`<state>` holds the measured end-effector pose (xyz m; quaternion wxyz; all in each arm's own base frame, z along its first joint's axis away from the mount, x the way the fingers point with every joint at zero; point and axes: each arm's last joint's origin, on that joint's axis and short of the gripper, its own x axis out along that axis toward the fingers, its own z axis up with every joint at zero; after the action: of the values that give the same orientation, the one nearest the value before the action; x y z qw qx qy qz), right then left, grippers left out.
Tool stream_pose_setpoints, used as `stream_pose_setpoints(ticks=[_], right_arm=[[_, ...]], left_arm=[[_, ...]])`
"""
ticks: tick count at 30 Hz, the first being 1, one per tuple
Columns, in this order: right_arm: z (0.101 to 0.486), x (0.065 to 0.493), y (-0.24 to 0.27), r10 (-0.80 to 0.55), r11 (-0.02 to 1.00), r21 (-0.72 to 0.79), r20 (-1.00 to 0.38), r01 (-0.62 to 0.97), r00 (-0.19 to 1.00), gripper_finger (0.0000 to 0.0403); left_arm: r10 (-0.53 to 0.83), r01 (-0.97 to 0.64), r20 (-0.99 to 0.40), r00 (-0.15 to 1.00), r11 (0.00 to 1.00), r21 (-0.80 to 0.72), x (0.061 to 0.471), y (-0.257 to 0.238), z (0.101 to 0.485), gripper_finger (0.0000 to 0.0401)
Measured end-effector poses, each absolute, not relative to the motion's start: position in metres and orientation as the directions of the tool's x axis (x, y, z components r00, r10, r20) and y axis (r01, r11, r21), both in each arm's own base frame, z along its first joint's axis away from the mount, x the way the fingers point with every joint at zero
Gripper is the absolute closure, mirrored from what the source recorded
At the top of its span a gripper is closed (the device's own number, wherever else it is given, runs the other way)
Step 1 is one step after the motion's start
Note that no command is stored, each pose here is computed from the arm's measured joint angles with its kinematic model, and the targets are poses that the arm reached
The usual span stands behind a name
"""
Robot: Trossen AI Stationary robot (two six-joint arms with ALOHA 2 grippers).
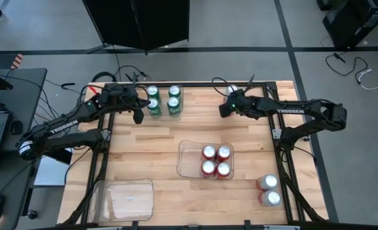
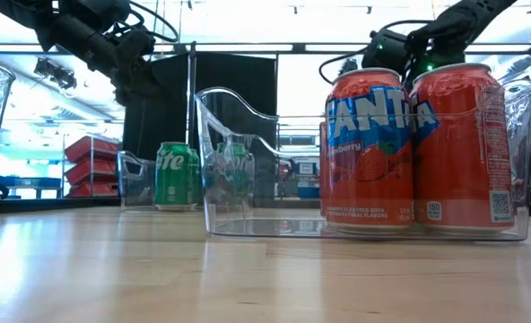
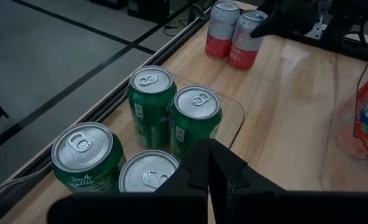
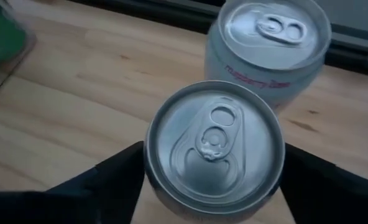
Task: Sort soda cans
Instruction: Move the pink white soda can from top right to top left
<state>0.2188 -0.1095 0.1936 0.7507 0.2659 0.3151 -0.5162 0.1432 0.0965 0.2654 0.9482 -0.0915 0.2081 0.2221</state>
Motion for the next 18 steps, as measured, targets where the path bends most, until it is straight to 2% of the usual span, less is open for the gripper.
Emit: stream_pose_setpoints(ticks=[3, 8, 18], right_arm=[[0.194, 0.223, -0.108, -0.604, 0.369, 0.079, -0.737, 0.926, 0.303, 0.0128], [0.210, 0.238, -0.101, -0.599, 0.473, 0.101, -0.691, 0.875, 0.404, 0.0128], [0.294, 0.291, -0.061, -0.522, 0.736, 0.125, -0.520, 0.665, 0.676, 0.0128]], left_arm=[[0.383, -0.460, -0.435, 0.815, 0.884, -0.082, 0.143, 0.097, 0.265, 0.0401], [0.385, -0.465, -0.429, 0.817, 0.880, -0.097, 0.144, 0.097, 0.266, 0.0401], [0.398, -0.459, -0.380, 0.835, 0.885, -0.080, 0.144, 0.097, 0.279, 0.0401]])
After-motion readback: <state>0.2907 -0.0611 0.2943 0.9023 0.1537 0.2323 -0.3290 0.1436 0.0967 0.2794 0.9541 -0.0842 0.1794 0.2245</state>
